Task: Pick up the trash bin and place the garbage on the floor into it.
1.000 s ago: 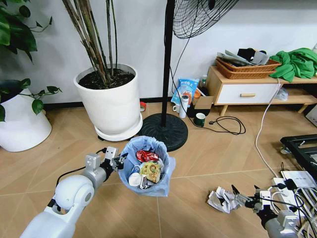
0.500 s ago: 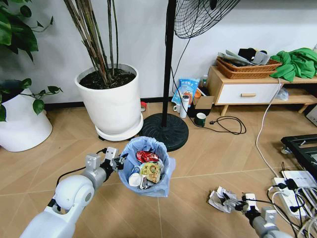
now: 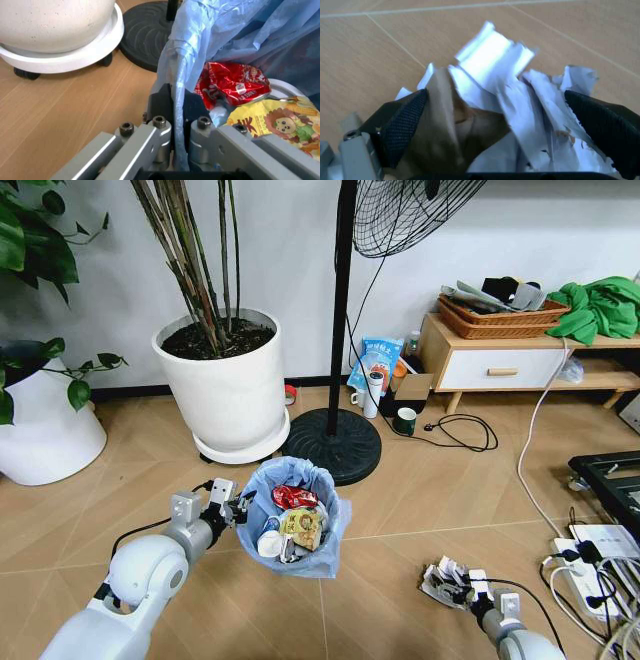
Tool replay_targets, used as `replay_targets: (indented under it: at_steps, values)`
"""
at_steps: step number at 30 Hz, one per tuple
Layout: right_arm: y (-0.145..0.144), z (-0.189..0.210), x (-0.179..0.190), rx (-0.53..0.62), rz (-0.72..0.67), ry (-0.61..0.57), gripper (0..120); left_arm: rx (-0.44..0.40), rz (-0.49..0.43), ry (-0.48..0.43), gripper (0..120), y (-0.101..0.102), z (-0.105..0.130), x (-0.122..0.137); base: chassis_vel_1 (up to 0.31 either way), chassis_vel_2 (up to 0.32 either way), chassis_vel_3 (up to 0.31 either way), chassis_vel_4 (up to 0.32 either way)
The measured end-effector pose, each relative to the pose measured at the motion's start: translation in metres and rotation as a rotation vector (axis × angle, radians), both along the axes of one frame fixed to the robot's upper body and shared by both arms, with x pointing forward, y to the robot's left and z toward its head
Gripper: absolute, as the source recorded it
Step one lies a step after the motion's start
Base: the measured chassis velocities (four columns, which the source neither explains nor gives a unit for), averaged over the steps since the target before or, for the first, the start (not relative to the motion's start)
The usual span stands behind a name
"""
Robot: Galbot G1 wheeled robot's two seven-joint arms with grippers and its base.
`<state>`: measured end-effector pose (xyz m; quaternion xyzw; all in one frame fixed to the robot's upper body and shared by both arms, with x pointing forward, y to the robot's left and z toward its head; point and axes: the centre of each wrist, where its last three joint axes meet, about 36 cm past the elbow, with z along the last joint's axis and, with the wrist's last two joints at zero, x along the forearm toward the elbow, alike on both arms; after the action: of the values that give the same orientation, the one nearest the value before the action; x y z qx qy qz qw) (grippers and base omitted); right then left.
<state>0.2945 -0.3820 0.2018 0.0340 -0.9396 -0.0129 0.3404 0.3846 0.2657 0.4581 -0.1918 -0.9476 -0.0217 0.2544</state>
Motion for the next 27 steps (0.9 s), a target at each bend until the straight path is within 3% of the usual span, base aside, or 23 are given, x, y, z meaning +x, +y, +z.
replay_targets:
  at_steps: [11, 13, 16, 20, 23, 27]
  values:
    - [-0.004, -0.022, -0.001, -0.001, -0.018, 0.030, 58, 0.002, -0.001, -0.003, 0, 0.000, 0.001, 0.001, 0.000, 0.000, 0.000, 0.000]
    - [-0.004, -0.023, -0.001, 0.000, -0.019, 0.030, 55, 0.002, -0.001, -0.004, 0, 0.000, 0.001, 0.001, 0.000, 0.000, 0.000, 0.000]
    - [-0.003, -0.025, 0.000, 0.005, -0.024, 0.030, 39, 0.001, 0.000, -0.004, 0, -0.001, 0.001, 0.002, 0.000, 0.000, 0.000, 0.000]
    - [-0.003, -0.027, 0.001, 0.006, -0.027, 0.030, 30, 0.001, 0.000, -0.004, 0, -0.001, 0.001, 0.002, 0.000, 0.000, 0.000, 0.000]
    - [-0.003, -0.028, 0.003, 0.014, -0.038, 0.025, 12, 0.003, 0.001, -0.001, 0, -0.001, 0.000, 0.002, 0.000, 0.000, 0.000, 0.000]
    - [-0.002, -0.024, 0.005, 0.020, -0.042, 0.011, 3, 0.006, 0.002, 0.001, 0, -0.001, 0.000, 0.002, 0.000, 0.000, 0.000, 0.000]
